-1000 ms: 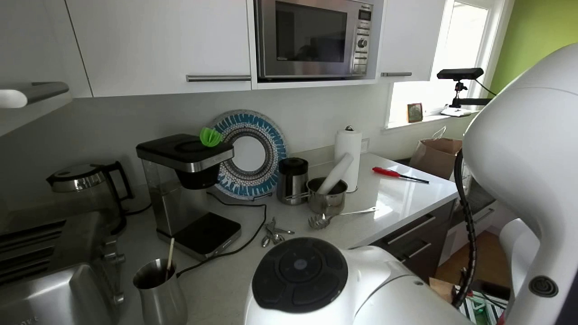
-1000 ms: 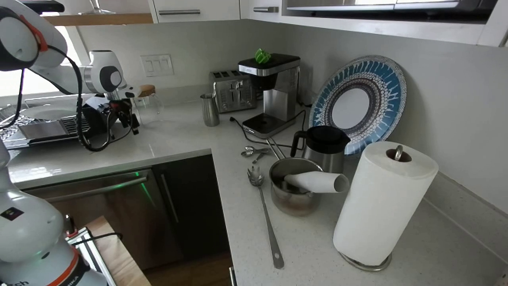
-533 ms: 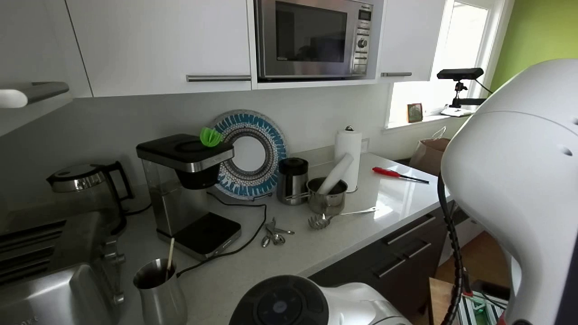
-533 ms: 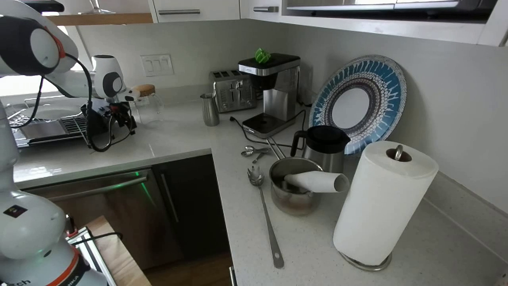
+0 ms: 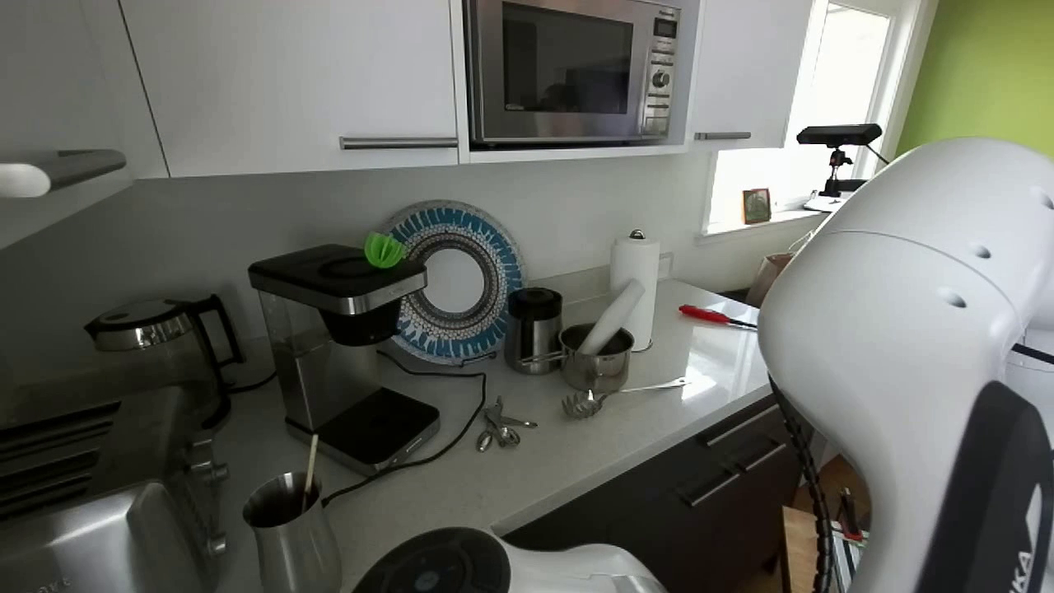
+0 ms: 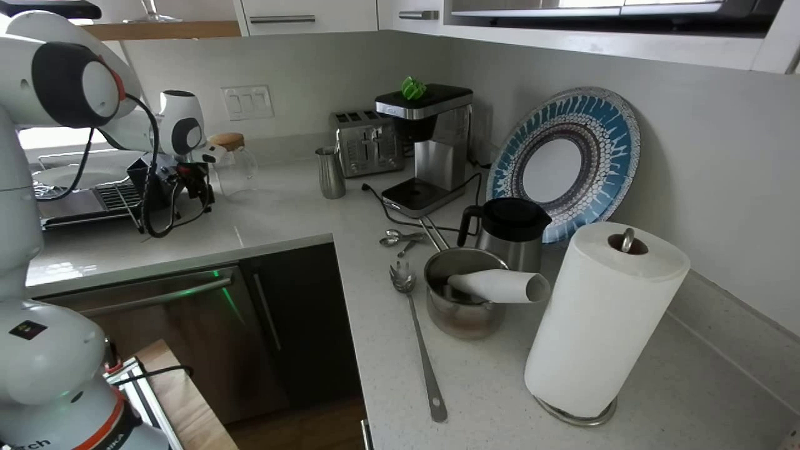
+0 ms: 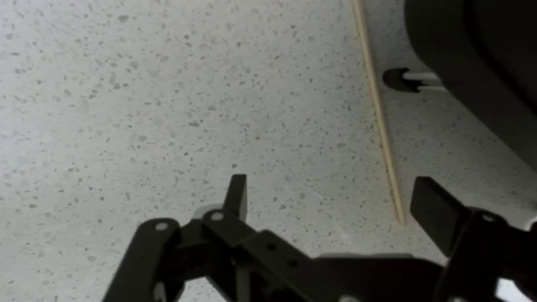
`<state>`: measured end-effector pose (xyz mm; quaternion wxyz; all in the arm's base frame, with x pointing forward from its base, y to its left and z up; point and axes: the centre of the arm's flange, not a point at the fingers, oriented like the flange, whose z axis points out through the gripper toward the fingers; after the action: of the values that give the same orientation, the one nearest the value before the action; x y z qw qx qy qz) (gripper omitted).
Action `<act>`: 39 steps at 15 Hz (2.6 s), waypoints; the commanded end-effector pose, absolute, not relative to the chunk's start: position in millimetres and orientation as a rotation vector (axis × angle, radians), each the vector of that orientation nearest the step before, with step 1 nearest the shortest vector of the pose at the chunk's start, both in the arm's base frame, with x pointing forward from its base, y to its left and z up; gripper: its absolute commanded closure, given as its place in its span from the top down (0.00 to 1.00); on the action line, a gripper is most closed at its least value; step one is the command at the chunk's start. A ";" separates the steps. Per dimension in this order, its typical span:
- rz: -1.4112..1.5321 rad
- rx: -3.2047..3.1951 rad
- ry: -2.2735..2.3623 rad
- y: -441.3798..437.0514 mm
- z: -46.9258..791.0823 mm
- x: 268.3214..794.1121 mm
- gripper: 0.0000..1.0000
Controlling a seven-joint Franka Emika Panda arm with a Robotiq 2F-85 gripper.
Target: Put the chopstick in the silver cup
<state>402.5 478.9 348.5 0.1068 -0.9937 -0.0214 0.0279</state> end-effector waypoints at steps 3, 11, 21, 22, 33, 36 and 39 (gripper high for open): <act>0.284 -2.860 0.000 493.8 334.4 421.4 1.00; 0.340 -2.878 0.055 501.5 313.9 436.9 1.00; 0.439 -2.839 0.103 508.5 303.4 448.2 1.00; 0.444 -2.840 0.119 509.2 302.6 449.3 1.00; 0.492 -2.935 0.235 523.8 299.8 449.6 1.00; 0.517 -2.964 0.247 529.2 301.0 447.0 1.00; 0.519 -2.996 0.262 533.5 299.3 444.8 1.00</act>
<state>442.0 521.0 303.4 0.0709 -0.9796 0.0792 0.1708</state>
